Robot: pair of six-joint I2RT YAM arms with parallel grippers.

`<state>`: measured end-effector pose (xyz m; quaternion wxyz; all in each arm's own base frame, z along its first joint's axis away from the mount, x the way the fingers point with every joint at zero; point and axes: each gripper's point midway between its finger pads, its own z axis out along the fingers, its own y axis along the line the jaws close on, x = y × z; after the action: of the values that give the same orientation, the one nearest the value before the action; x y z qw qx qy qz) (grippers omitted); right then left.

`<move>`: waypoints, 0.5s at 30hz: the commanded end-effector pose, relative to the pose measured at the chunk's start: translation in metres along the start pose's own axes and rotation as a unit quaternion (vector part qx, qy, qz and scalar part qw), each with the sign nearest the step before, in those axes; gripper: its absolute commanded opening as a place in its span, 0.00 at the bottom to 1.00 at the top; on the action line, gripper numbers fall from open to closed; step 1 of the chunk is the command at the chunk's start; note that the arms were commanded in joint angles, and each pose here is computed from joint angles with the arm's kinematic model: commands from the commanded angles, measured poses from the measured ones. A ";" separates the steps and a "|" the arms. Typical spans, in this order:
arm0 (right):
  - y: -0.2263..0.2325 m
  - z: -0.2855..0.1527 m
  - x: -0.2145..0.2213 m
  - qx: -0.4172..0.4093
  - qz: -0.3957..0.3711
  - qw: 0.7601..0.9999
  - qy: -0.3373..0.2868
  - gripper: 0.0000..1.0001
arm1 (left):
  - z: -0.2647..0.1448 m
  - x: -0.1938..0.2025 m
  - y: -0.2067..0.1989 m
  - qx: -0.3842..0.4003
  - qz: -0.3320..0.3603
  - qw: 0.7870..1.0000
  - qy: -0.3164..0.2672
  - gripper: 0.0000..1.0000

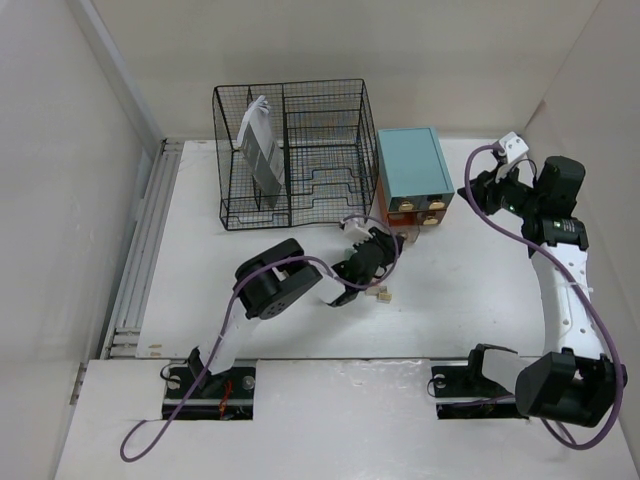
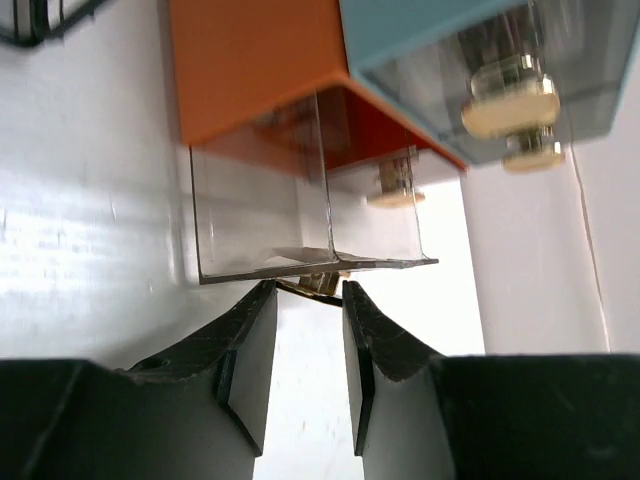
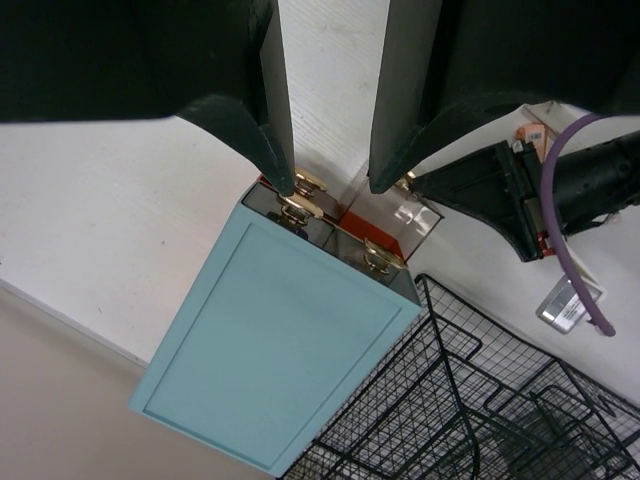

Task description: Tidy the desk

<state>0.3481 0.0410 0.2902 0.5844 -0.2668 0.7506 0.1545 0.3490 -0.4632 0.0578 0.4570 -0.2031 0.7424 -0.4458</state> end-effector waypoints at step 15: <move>0.005 -0.007 -0.002 -0.022 -0.001 1.000 -0.014 0.41 | -0.037 0.004 -0.036 0.038 0.053 0.997 0.034 0.76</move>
<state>0.3449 0.0380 0.2900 0.5832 -0.2649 0.7500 0.1650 0.3159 -0.4687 0.0591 0.4480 -0.1484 0.7635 -0.4409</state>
